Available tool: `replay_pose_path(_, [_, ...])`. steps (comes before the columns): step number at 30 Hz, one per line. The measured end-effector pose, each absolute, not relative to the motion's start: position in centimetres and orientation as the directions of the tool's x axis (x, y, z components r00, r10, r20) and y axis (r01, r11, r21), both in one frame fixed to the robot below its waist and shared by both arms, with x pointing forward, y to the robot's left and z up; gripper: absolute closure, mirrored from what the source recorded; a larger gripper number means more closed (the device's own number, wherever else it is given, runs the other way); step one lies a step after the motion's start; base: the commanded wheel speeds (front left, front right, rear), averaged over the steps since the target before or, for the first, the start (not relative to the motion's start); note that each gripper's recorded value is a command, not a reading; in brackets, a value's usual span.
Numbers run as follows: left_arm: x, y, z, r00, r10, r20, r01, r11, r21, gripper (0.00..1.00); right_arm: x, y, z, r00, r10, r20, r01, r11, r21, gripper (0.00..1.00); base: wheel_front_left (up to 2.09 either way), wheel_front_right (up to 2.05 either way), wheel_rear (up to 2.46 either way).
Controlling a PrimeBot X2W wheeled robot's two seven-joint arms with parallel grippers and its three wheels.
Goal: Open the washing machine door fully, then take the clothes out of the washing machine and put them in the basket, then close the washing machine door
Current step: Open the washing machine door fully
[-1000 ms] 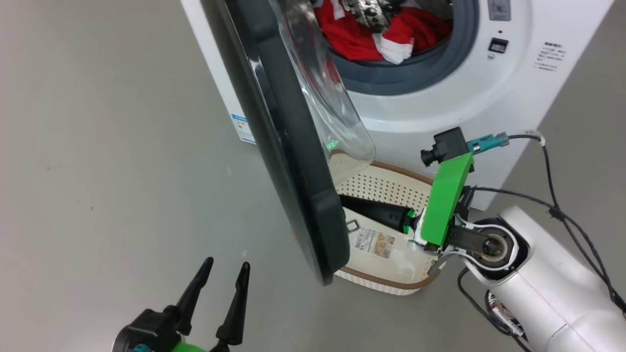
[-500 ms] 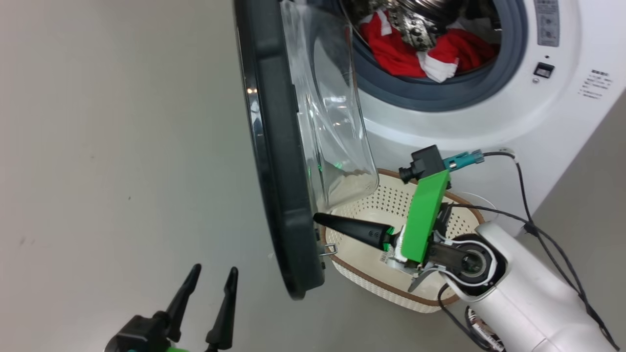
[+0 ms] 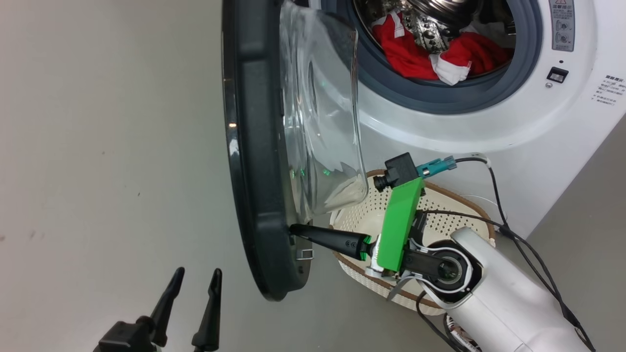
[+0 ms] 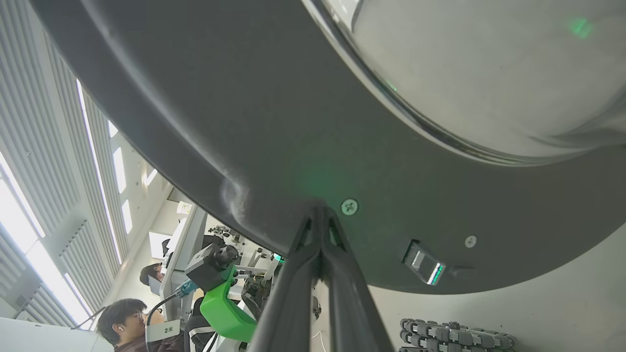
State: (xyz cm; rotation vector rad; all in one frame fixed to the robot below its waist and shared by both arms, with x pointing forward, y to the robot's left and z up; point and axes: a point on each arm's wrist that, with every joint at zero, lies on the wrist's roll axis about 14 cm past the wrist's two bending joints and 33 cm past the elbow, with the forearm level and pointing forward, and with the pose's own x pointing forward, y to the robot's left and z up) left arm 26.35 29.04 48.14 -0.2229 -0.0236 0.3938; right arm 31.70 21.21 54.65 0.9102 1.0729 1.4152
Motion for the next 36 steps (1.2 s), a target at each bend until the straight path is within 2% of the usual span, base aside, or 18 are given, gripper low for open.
replay_pose_path(8, [26.2, 29.1, 48.1, 0.921, 0.388, -0.022, -0.382, 0.896, -0.227, 0.00, 31.6, 21.6, 54.8, -0.111, 0.993, -0.033, -0.319, -0.004, 0.948, 1.00, 0.00, 0.00, 0.00])
replay_pose_path(9, [26.2, 29.1, 48.1, 0.922, 0.387, -0.021, -0.382, 0.896, -0.227, 0.00, 31.6, 21.6, 54.9, -0.105, 0.994, -0.033, -0.320, -0.003, 0.947, 0.94, 0.00, 0.00, 0.00])
replay_pose_path(10, [26.2, 29.1, 48.1, 0.922, 0.387, -0.020, -0.381, 0.896, -0.228, 0.00, 31.7, 21.6, 54.8, -0.095, 0.995, -0.035, -0.326, 0.002, 0.945, 0.62, 0.00, 0.00, 0.00])
replay_pose_path(11, [26.2, 29.1, 48.2, 0.922, 0.386, -0.018, -0.380, 0.896, -0.229, 0.00, 31.9, 21.6, 54.8, -0.082, 0.996, -0.039, -0.338, 0.009, 0.941, 0.19, 0.00, 0.00, 0.00])
replay_pose_path(12, [26.2, 29.0, 48.2, 0.923, 0.385, -0.017, -0.379, 0.896, -0.230, 0.00, 32.1, 21.6, 54.7, -0.068, 0.997, -0.047, -0.356, 0.020, 0.934, 0.00, 0.00, 0.00, 0.00])
replay_pose_path(22, [26.1, 28.7, 47.7, 0.928, 0.370, -0.027, -0.367, 0.905, -0.216, 0.00, 34.0, 19.2, 52.2, 0.075, 0.991, -0.114, -0.387, 0.134, 0.912, 0.00, 0.00, 0.00, 0.00])
replay_pose_path(28, [26.1, 28.5, 47.6, 0.931, 0.364, -0.029, -0.361, 0.908, -0.214, 0.00, 35.6, 16.8, 50.2, 0.211, 0.966, -0.148, -0.371, 0.219, 0.902, 0.00, 0.00, 0.00, 0.00])
replay_pose_path(36, [26.5, 28.1, 47.7, 0.938, 0.347, -0.023, -0.344, 0.913, -0.218, 0.00, 36.5, 12.8, 46.4, 0.354, 0.906, -0.233, -0.391, 0.370, 0.843, 0.00, 0.00, 0.00, 0.00])
